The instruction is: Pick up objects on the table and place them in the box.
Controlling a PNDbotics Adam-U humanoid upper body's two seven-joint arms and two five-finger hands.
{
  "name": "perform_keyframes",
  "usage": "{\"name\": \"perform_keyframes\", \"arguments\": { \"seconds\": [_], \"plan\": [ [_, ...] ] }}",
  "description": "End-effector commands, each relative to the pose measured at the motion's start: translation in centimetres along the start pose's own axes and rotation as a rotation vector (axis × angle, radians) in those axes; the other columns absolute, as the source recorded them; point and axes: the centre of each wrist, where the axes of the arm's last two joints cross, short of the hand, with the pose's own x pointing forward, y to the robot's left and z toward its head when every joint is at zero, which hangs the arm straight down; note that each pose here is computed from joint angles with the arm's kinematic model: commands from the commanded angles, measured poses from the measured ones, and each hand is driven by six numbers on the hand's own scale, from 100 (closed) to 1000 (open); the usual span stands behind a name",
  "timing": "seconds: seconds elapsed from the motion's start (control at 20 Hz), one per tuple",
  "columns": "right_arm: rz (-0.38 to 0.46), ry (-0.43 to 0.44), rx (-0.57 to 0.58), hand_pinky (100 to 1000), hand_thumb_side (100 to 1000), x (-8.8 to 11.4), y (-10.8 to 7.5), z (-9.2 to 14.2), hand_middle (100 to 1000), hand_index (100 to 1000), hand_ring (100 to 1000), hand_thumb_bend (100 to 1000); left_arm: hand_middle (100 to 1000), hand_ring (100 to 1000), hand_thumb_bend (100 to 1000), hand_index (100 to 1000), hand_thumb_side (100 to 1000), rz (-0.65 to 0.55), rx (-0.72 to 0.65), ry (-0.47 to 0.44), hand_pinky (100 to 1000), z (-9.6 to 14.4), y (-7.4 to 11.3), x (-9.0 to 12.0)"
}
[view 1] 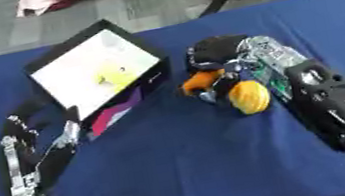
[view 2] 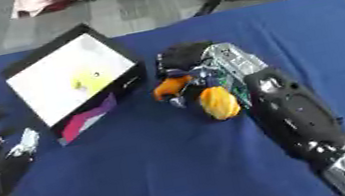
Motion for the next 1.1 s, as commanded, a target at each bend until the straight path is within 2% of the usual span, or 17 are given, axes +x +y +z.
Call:
{"name": "perform_keyframes", "arguments": {
  "seconds": [0.05,0.2,0.35,0.45,0.65,0.75,0.8,0.85,0.9,0.95,1.0,1.1],
  "plan": [
    [0.005,0.031,-0.154,759,224,-0.5,-3.8,0.3,220,284,554,100,639,867,468,750,151,0.000,0.006,-0.023,732,-0.4,0.3,0.5],
    [-0.024,0.050,-0.236,751,169,-0.6,-5.2,-0.7,214,282,540,100,639,867,468,750,151,0.010,-0.002,-0.027,732,-0.4,0.0,0.7],
    [-0.052,0.072,-0.282,748,147,-0.4,-5.8,-2.3,215,286,532,100,639,867,469,751,152,0.029,-0.018,-0.041,732,-0.7,-0.6,1.1],
    [-0.062,0.087,-0.295,747,149,-0.2,-5.7,-3.4,219,292,528,100,639,867,469,751,152,0.044,-0.034,-0.054,732,-0.9,-1.1,1.6],
    [-0.079,0.129,-0.306,759,119,0.0,-4.7,-5.4,291,376,547,100,640,866,469,751,153,0.078,-0.072,-0.086,732,-1.3,-2.3,2.5],
    [-0.094,0.153,-0.316,777,100,0.2,-4.1,-6.0,412,493,589,100,640,865,470,751,154,0.089,-0.083,-0.097,732,-1.4,-2.7,2.9],
    [-0.102,0.164,-0.320,816,106,0.2,-3.7,-6.3,577,673,685,100,640,865,474,751,155,0.093,-0.086,-0.100,732,-1.5,-2.8,3.0],
    [-0.112,0.179,-0.317,847,119,0.3,-3.1,-6.6,679,772,749,100,640,865,475,751,155,0.097,-0.088,-0.103,732,-1.5,-2.9,3.1],
    [-0.116,0.190,-0.309,894,140,0.4,-2.5,-6.8,810,884,828,100,639,865,476,751,155,0.099,-0.090,-0.105,732,-1.5,-2.9,3.1],
    [-0.115,0.197,-0.300,929,323,0.5,-1.9,-7.1,887,940,877,100,639,865,477,751,155,0.100,-0.092,-0.106,732,-1.5,-3.0,3.1],
    [-0.110,0.202,-0.297,953,452,0.6,-1.5,-7.2,932,967,909,100,639,865,477,751,155,0.101,-0.094,-0.106,732,-1.5,-3.0,3.1],
    [-0.100,0.211,-0.312,986,617,0.6,-1.2,-7.4,977,1000,950,100,639,865,478,751,155,0.102,-0.095,-0.108,731,-1.6,-3.1,3.2]
  ]
}}
